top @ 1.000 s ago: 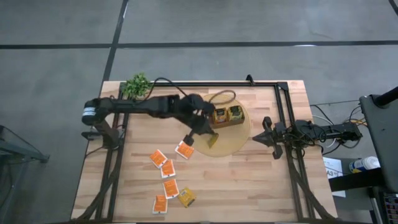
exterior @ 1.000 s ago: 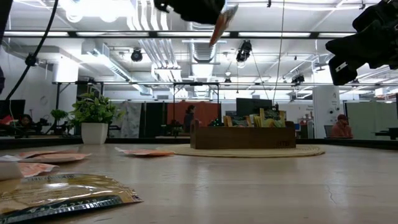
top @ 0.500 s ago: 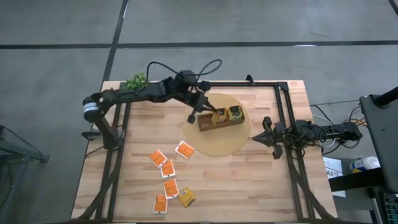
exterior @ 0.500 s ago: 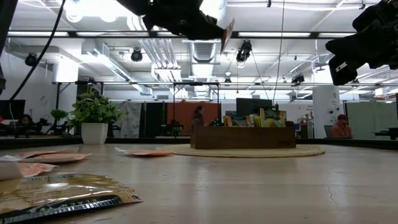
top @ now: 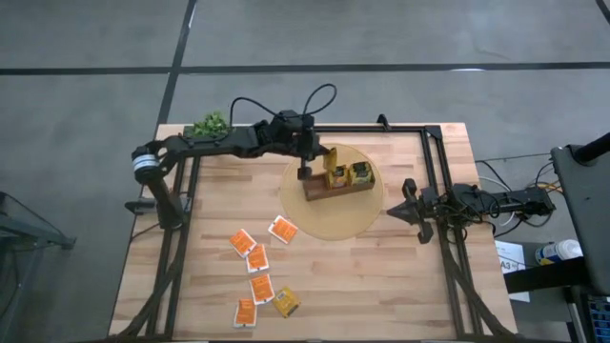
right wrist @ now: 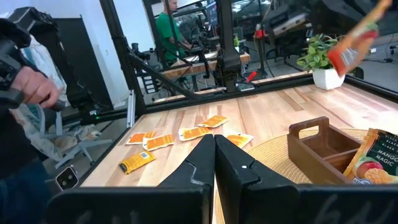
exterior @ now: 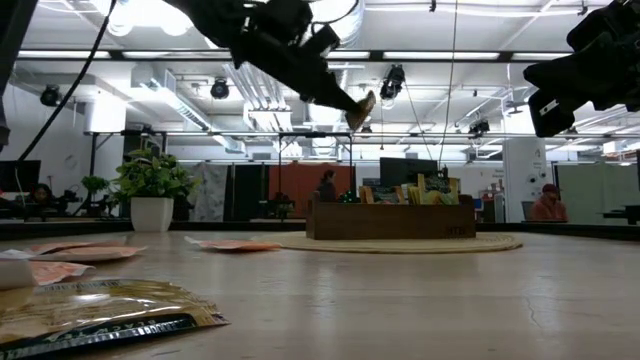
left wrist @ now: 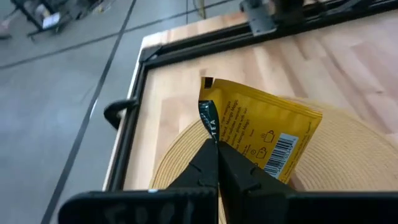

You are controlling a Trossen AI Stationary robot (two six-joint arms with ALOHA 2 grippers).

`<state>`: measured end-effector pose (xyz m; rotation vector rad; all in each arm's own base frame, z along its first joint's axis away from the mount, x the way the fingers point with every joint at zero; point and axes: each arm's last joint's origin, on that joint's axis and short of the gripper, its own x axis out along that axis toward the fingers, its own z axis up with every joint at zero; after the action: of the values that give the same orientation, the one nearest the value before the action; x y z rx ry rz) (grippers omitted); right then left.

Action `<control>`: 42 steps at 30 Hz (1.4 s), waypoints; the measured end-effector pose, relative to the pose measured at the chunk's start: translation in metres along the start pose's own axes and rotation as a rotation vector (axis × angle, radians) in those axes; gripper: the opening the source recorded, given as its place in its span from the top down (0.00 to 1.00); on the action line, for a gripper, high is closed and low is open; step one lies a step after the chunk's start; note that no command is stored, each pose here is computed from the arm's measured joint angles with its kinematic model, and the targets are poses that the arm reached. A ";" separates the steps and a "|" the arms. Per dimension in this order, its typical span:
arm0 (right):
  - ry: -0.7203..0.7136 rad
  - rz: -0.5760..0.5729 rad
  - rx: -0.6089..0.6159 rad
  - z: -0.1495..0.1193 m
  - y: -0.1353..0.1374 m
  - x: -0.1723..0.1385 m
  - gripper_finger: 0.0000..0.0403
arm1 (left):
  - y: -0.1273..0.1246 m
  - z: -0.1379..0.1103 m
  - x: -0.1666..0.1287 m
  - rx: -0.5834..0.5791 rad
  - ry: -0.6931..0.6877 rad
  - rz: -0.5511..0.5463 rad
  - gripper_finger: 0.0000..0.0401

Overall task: Pick & Place Tea
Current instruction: Put the top orange tea bag into the middle section of the wooden organizer

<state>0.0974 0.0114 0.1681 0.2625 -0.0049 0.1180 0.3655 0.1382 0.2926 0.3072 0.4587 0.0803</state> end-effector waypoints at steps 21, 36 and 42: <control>0.000 0.000 0.000 0.000 0.000 0.000 0.98 | 0.002 0.012 0.041 -0.106 0.134 0.068 1.00; 0.000 0.000 0.000 0.000 0.000 0.000 0.98 | -0.026 0.022 0.045 -0.127 0.173 0.119 1.00; -0.001 0.000 0.000 0.000 0.000 0.000 0.98 | -0.030 0.017 0.055 -0.086 0.151 0.043 1.00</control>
<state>0.0974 0.0114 0.1682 0.2626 -0.0054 0.1176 0.4228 0.1127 0.2742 0.2277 0.5973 0.1652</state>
